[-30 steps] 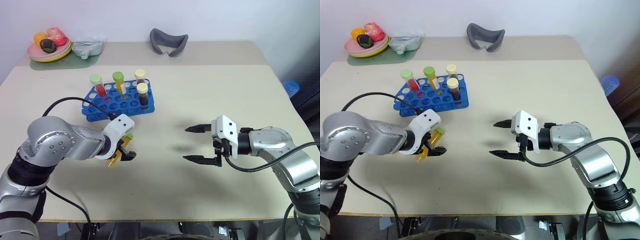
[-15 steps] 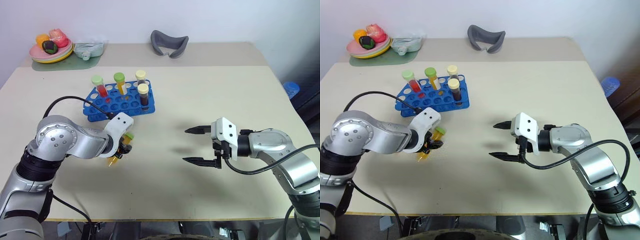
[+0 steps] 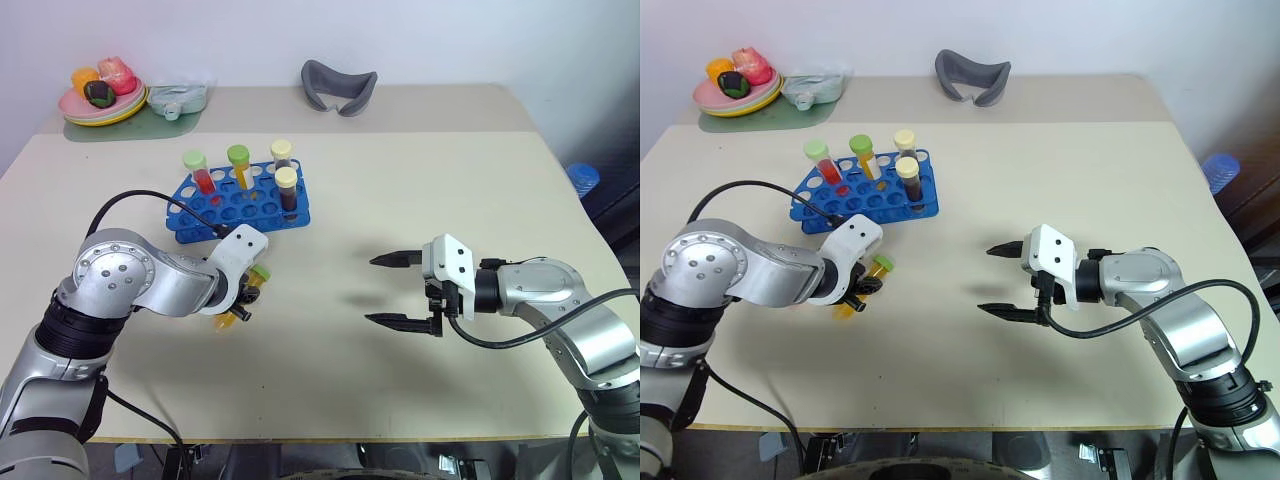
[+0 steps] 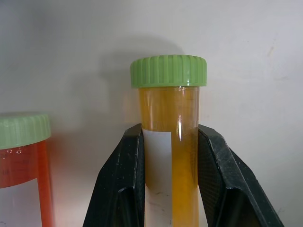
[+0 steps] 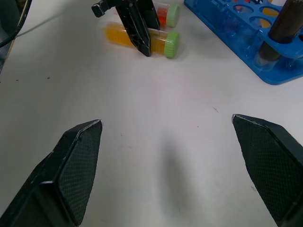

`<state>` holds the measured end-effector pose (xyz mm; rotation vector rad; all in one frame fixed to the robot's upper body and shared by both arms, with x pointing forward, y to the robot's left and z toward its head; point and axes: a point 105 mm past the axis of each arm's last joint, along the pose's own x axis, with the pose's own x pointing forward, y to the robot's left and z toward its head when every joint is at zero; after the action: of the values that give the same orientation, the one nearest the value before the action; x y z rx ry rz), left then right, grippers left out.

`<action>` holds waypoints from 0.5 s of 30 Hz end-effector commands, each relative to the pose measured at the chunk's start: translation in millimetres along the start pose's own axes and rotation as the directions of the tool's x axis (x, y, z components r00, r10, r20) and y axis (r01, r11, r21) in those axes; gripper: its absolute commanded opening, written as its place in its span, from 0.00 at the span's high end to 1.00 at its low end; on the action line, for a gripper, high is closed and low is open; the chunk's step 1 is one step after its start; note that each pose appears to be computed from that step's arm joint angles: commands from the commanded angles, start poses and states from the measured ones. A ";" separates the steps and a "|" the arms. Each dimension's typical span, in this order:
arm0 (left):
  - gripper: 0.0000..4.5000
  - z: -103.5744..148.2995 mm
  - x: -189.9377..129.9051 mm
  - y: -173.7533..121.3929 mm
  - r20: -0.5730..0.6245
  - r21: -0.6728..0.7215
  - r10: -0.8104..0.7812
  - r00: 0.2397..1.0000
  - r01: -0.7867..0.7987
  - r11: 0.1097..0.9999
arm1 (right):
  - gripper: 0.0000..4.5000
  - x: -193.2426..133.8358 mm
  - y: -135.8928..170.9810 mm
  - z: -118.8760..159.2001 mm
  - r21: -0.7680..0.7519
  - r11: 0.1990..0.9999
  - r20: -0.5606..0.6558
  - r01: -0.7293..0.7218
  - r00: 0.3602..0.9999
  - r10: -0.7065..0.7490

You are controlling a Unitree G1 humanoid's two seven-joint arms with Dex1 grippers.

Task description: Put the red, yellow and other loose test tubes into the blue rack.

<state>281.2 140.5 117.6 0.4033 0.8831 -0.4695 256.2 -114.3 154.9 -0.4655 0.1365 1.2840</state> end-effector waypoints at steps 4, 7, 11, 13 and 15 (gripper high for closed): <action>0.80 21.7 -16.1 8.7 0.207 0.051 0.085 0.975 -0.097 0.994 | 0.00 -1.7 1.1 12.9 -0.057 0.998 0.029 0.002 1.000 -0.001; 0.80 33.0 -26.7 12.3 0.386 0.089 0.073 0.920 -0.115 0.989 | 0.00 -1.8 1.7 12.5 -0.055 0.998 0.029 0.003 1.000 -0.001; 0.80 48.1 -46.7 24.2 0.706 0.012 0.086 0.703 -0.133 0.991 | 0.00 0.0 1.2 13.1 -0.050 0.999 0.037 0.006 0.999 -0.004; 0.80 45.2 -56.8 38.9 0.804 -0.114 0.135 0.579 -0.074 0.991 | 0.00 0.8 0.6 13.3 -0.049 0.999 0.040 0.009 0.999 -0.007; 0.80 43.0 -67.5 51.7 0.860 -0.193 0.196 0.472 -0.056 0.980 | 0.00 1.2 0.3 13.7 -0.045 0.999 0.044 0.012 0.999 -0.010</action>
<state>298.9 158.5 170.3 0.0462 0.0332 -0.4535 256.5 -111.4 156.7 -0.4669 0.1182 1.2806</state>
